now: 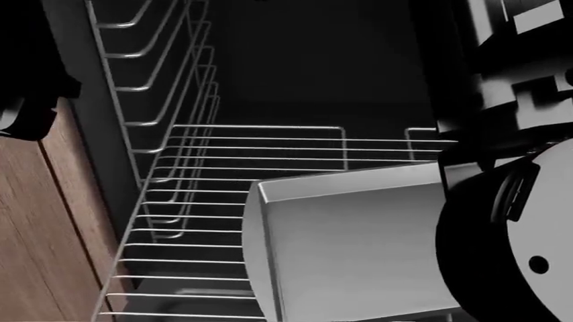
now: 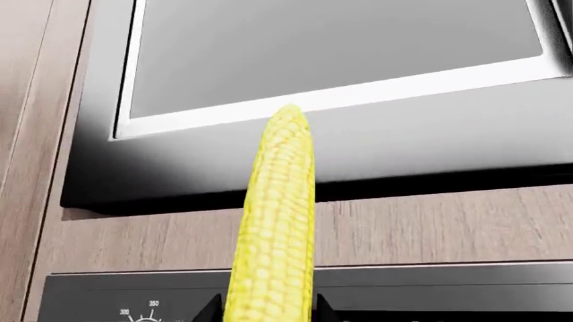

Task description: Pick the corn from the oven and place it on the plate on the counter.

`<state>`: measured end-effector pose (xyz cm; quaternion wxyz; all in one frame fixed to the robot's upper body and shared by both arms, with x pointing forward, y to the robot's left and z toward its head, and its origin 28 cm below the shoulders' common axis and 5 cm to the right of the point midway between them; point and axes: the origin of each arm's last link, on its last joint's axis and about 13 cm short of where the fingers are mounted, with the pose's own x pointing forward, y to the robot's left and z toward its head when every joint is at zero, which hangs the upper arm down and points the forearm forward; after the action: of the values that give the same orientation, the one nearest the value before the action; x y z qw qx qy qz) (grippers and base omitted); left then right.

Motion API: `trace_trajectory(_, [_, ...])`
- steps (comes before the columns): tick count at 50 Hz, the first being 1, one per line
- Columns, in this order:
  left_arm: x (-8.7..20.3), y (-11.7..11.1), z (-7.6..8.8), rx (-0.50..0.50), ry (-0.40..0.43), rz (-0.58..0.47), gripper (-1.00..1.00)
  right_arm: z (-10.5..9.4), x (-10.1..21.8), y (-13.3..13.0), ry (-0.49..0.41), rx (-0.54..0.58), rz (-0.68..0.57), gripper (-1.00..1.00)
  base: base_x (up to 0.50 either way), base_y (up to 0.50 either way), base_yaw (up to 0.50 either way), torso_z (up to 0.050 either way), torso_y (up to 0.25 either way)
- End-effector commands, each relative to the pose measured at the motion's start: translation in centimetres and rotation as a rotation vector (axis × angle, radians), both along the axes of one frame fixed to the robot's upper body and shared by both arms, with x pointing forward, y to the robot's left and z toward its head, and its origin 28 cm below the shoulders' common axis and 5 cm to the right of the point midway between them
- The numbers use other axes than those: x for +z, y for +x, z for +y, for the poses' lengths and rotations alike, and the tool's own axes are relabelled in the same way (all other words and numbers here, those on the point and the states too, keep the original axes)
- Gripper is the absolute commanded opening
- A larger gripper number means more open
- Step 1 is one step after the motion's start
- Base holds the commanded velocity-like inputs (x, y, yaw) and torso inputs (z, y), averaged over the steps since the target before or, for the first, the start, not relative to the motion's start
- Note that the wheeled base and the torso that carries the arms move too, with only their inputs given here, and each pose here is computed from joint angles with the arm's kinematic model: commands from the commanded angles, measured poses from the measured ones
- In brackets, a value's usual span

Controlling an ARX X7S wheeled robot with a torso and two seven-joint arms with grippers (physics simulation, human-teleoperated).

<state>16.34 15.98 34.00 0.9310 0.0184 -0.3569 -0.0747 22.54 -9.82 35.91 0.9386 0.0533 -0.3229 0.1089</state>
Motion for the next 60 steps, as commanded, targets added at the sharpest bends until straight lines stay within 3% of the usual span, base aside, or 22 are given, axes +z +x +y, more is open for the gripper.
trace_trajectory(1, [0.03, 0.02, -0.02, 0.0, 0.002, -0.003, 1.0, -0.04, 0.16, 0.0, -0.005, -0.006, -0.016, -1.0, 0.0, 0.5, 0.0, 0.0, 0.0])
trace_trajectory(60, [0.09, -0.22, -0.29, -0.006, 0.004, -0.007, 1.0, -0.21, 0.04, -0.12, 0.011, -0.002, -0.025, -1.0, 0.0, 0.5, 0.0, 0.0, 0.0])
